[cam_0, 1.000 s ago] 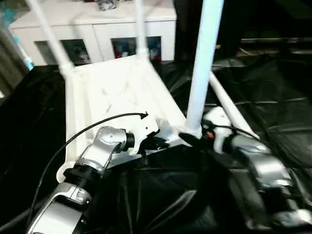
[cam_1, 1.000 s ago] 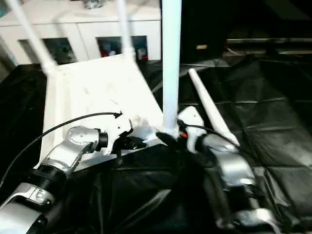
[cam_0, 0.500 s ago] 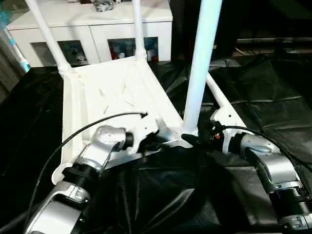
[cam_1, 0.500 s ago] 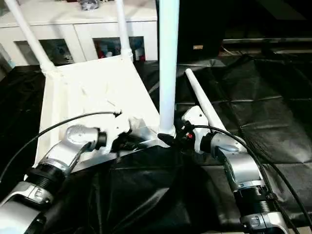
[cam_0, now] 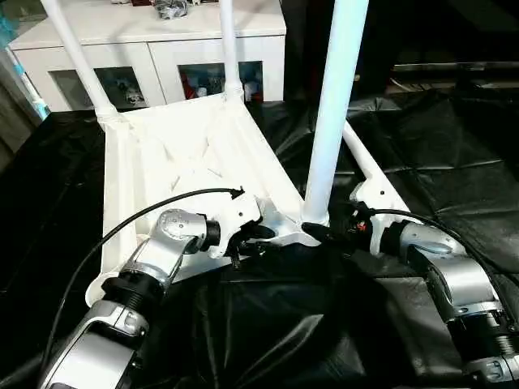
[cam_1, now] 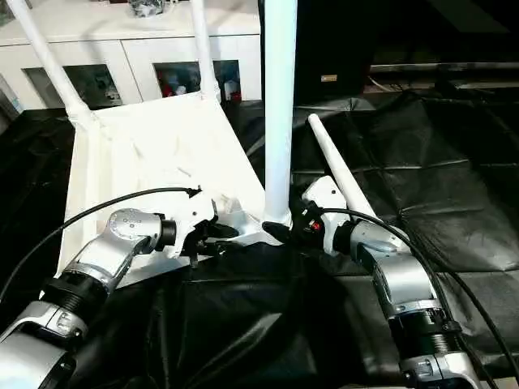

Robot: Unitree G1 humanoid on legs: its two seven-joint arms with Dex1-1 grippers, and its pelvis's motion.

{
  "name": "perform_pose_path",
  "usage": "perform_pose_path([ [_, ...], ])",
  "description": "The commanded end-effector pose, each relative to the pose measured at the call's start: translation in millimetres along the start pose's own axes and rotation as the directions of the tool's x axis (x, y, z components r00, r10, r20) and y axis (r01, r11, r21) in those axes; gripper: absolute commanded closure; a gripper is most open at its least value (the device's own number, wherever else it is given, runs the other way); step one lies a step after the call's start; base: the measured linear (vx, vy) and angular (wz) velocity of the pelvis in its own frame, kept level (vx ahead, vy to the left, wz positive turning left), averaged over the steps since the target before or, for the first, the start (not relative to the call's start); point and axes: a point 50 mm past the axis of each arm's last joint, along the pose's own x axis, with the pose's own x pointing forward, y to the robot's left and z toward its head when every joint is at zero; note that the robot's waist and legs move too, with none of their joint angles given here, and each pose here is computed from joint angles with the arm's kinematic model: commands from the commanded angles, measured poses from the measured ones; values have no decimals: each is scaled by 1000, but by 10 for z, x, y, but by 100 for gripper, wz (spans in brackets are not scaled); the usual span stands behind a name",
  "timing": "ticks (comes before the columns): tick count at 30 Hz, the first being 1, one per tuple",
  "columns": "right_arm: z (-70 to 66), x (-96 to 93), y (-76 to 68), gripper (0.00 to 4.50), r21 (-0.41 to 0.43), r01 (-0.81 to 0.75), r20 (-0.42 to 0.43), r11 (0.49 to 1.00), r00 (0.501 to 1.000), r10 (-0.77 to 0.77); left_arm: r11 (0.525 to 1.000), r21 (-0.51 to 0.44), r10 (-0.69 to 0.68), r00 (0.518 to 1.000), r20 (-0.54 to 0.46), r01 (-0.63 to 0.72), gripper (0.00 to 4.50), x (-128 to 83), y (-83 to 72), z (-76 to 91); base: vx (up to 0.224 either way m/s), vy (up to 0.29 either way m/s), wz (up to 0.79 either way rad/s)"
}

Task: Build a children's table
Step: Rotate leg to tighten

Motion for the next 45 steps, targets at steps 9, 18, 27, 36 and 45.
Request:
perform_pose_path([
  [9,24,69,9,67,-11,2,0,1000,1000,-2,997,-73,-18,1000,-21,16,413,-56,2,-90,0,0,0],
  [18,7,145,4,67,-39,6,-24,999,1000,-7,997,-77,-18,1000,-16,17,445,-33,-42,-129,0,0,0],
  [27,-5,204,-30,86,-48,11,-49,999,999,-13,998,-65,-23,1000,-19,22,449,-20,-68,-130,0,0,0],
  [36,-32,275,-21,148,-38,-3,-51,999,999,1,998,-55,-16,1000,-20,15,450,-33,-56,-120,0,0,0],
  [45,-89,323,-5,172,26,11,-37,1000,999,-10,997,-69,29,999,-24,-30,450,-6,-29,-112,0,0,0],
])
